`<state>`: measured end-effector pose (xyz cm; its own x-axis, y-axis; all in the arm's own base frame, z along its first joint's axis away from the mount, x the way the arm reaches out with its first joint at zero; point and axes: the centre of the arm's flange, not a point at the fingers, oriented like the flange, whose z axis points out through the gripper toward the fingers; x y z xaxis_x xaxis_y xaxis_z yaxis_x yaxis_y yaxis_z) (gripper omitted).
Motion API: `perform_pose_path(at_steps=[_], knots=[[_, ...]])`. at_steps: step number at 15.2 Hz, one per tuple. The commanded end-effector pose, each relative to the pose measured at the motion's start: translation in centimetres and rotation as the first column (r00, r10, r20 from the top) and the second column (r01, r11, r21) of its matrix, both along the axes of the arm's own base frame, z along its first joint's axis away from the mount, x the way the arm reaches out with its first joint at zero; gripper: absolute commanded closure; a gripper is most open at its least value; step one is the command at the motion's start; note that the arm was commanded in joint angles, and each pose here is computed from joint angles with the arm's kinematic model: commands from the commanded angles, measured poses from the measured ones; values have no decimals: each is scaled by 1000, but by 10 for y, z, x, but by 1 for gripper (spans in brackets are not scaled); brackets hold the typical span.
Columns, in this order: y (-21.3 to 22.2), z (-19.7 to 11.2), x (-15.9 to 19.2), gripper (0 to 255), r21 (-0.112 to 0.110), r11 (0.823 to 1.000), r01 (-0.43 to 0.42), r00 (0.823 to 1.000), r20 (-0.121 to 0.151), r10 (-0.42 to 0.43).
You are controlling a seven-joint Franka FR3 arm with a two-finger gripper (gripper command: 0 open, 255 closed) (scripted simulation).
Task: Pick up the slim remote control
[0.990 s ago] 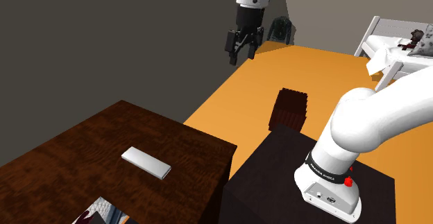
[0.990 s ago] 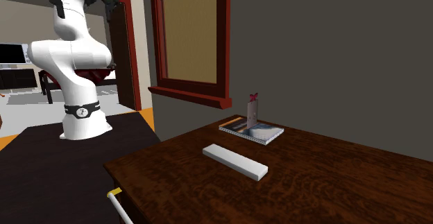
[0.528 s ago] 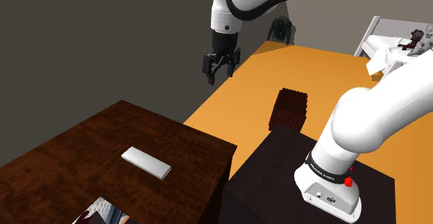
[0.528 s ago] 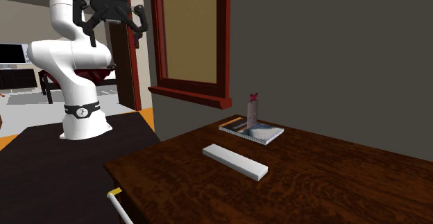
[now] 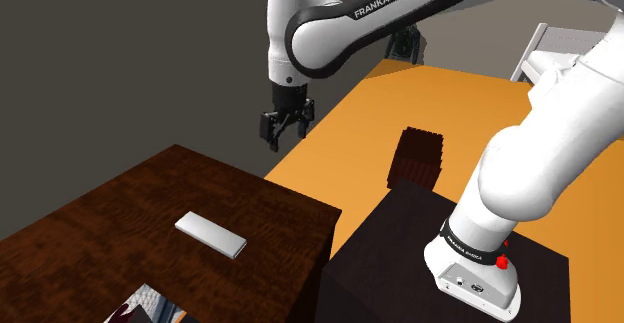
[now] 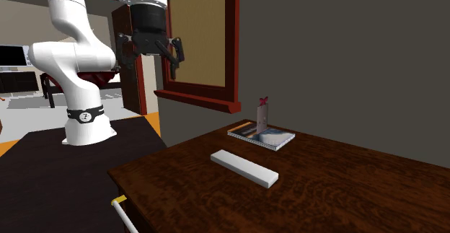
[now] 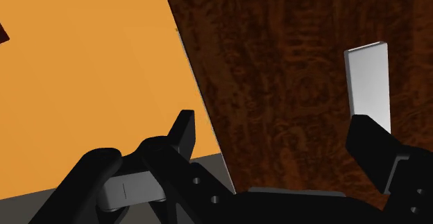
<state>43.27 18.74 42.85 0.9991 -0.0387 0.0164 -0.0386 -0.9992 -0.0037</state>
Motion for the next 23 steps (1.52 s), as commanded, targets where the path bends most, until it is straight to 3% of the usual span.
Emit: perform_pose_path(at_steps=[1,23], knots=[[17,-18,12,0,3,1000,-9,1000,-1,9],[199,-215,111,0,17,993,-113,993,-17,113]])
